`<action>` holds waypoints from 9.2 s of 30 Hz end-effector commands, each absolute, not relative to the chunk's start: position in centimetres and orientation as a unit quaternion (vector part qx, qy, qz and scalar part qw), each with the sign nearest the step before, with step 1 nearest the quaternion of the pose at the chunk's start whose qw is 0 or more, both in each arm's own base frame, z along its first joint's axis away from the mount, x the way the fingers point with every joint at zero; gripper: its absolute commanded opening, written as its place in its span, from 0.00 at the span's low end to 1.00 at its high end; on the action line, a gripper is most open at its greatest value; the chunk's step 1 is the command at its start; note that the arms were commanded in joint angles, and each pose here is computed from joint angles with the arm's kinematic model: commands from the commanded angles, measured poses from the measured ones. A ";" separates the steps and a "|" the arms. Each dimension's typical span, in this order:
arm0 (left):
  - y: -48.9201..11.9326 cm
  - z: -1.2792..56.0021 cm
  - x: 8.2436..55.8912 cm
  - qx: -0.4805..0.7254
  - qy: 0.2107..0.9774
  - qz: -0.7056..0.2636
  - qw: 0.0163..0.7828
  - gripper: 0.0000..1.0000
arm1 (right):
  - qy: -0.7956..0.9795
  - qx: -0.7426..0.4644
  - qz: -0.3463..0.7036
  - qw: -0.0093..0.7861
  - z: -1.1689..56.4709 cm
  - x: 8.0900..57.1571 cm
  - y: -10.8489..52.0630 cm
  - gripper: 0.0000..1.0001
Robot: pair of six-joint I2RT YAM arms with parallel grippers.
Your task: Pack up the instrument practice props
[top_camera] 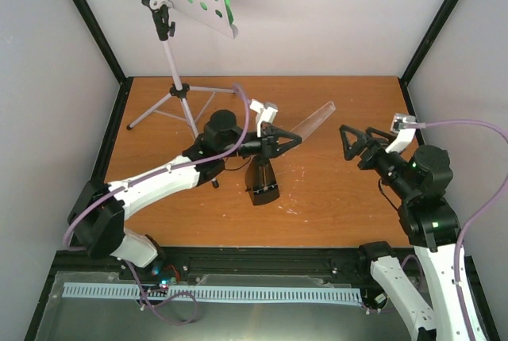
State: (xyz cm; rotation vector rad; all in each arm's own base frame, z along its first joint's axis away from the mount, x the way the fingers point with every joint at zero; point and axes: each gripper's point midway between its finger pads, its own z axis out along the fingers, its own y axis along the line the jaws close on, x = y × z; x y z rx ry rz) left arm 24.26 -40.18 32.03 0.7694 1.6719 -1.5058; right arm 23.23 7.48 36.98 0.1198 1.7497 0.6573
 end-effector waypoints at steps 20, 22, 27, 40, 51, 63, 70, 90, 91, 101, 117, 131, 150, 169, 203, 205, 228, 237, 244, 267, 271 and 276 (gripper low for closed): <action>-36.5 39.2 17.0 0.322 0.534 -0.724 0.296 0.00 | 0.664 -0.132 0.563 0.475 40.7 21.4 17.4 0.87; -36.6 39.3 17.1 0.322 0.534 -0.723 0.296 0.00 | 0.665 -0.137 0.564 0.469 40.3 21.2 17.9 0.84; -36.8 39.2 17.2 0.323 0.535 -0.724 0.292 0.00 | 0.669 -0.134 0.559 0.472 39.6 21.2 18.0 0.76; -36.9 38.6 17.6 0.319 0.546 -0.717 0.294 0.13 | 0.668 -0.138 0.548 0.484 38.7 21.1 17.9 0.57; -33.1 32.3 20.6 0.221 0.675 -0.613 0.346 0.97 | 0.731 -0.158 0.409 0.523 29.0 21.6 17.3 0.54; -24.4 30.9 28.2 0.215 0.768 -0.471 0.377 1.00 | 0.745 -0.196 0.253 0.585 23.8 21.3 22.5 0.53; -22.3 30.1 31.9 0.191 0.775 -0.379 0.468 0.99 | 0.746 -0.146 0.213 0.613 23.5 22.0 24.0 0.53; -20.5 28.9 32.2 0.203 0.771 -0.327 0.507 0.99 | 0.778 -0.115 0.167 0.594 19.2 21.7 28.7 0.52; -20.5 29.0 32.1 0.203 0.770 -0.327 0.509 0.99 | 0.779 -0.116 0.165 0.593 19.1 21.7 28.8 0.52; -20.6 29.3 31.3 0.209 0.763 -0.339 0.510 0.99 | 0.778 -0.098 0.154 0.602 18.6 22.3 28.6 0.52; -21.3 28.6 31.2 0.218 0.763 -0.354 0.495 1.00 | 0.794 -0.102 0.150 0.581 16.2 23.2 28.9 0.52; -21.7 28.5 31.0 0.231 0.758 -0.363 0.491 0.99 | 0.801 -0.121 0.138 0.570 14.6 24.0 28.7 0.54; -25.3 26.9 28.6 0.299 0.735 -0.433 0.427 0.98 | 0.794 -0.195 0.141 0.558 12.7 23.5 29.3 0.59; -29.5 22.7 26.8 0.334 0.737 -0.499 0.310 0.50 | 0.798 -0.233 0.161 0.533 11.3 23.1 29.6 0.63; -29.6 24.1 26.4 0.392 0.737 -0.358 0.419 1.00 | 0.778 -0.175 0.189 0.573 18.8 21.5 18.2 1.00; -30.5 23.0 26.1 0.406 0.741 -0.341 0.413 1.00 | 0.778 -0.158 0.193 0.576 18.7 21.6 17.1 1.00; -31.6 18.9 25.8 0.428 0.769 -0.273 0.387 0.57 | 0.780 -0.126 0.217 0.573 17.0 21.0 16.0 1.00; -31.0 18.6 26.5 0.414 0.784 -0.250 0.390 0.49 | 0.782 -0.120 0.211 0.574 16.6 21.1 15.6 1.00; -29.0 18.0 28.2 0.308 0.843 -0.219 0.383 0.48 | 0.801 -0.076 0.197 0.560 16.1 21.6 14.6 1.00; -32.6 22.7 23.1 0.222 0.834 -0.338 0.376 0.99 | 0.828 -0.084 0.230 0.504 14.3 19.8 15.2 1.00; -30.1 26.2 23.3 0.236 0.813 -0.337 0.412 0.99 | 0.840 -0.090 0.227 0.485 13.2 19.7 15.5 1.00; -24.1 27.5 27.5 0.224 0.810 -0.325 0.434 0.99 | 0.868 -0.122 0.219 0.429 10.4 19.4 17.4 1.00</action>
